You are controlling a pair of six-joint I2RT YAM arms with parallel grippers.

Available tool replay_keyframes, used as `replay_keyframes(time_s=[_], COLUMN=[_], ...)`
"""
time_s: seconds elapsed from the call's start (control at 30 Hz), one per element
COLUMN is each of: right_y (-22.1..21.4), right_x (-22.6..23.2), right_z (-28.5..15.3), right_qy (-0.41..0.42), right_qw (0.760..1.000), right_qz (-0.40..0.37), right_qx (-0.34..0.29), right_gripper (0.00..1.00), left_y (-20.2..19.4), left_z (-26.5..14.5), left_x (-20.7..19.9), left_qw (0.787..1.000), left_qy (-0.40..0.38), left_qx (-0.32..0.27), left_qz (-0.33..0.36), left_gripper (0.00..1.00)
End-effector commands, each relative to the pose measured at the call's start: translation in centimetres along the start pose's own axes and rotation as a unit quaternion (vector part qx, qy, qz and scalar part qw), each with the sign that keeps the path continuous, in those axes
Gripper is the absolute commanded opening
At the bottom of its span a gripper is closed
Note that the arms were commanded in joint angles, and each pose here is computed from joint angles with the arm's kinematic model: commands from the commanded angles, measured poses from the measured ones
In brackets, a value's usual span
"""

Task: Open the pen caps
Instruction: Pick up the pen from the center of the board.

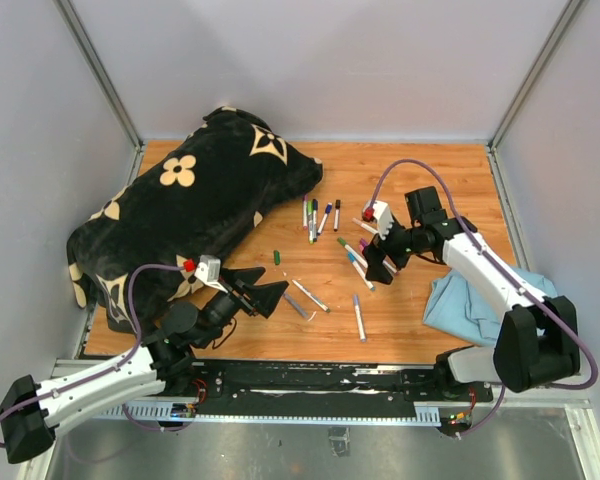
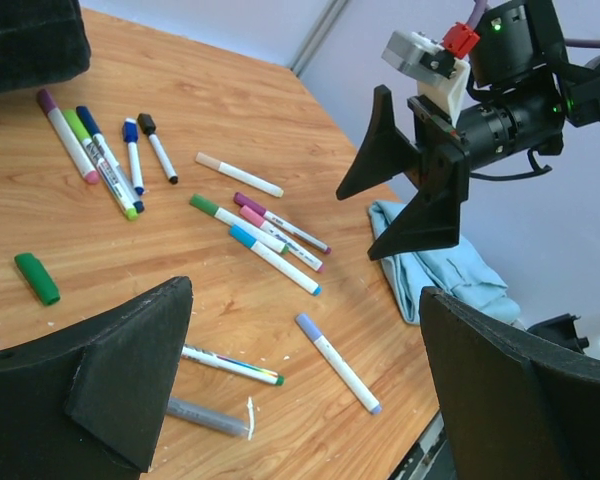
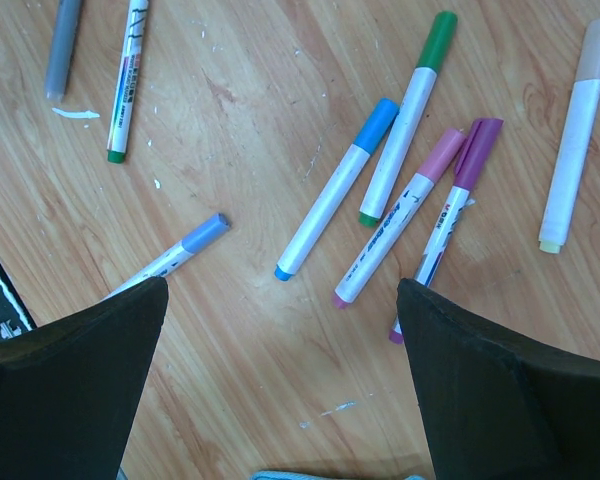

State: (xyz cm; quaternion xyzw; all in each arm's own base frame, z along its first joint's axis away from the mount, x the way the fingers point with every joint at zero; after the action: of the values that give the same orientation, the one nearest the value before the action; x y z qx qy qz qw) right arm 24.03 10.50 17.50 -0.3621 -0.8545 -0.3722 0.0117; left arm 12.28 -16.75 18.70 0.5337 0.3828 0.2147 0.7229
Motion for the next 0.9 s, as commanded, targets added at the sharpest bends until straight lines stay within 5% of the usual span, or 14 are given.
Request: replay_keyframes(time_s=[0.0,0.87], right_y=[0.1,0.8], right_x=[0.1,0.1], right_z=[0.7,3.2], right_qy=[-0.014,-0.063], right_qw=[0.999,0.996], right_qz=[-0.015,0.022], right_qx=[0.032,0.052], right_gripper=[0.99,0.98], left_y=[0.0,-0.8], left_z=[0.1,0.2], left_x=[0.1,0.5], left_qw=[1.000,0.999], left_qy=[0.007,0.023], left_qx=[-0.015,-0.012], left_qz=[-0.012,-0.028], left_gripper=[0.99,0.99])
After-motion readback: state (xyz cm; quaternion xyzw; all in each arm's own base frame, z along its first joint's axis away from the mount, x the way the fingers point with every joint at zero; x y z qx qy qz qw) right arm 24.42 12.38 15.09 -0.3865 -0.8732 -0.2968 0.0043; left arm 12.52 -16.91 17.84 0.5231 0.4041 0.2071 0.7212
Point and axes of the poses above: each gripper's point midway between its finger pads, its own z axis out along the fingers, its own x axis along the line the jaws close on, y = z × x, the point moved 8 cm from there along -z, back along the fingers, and after that the axes turned 15 degrees about z, right-handed, at the moved point
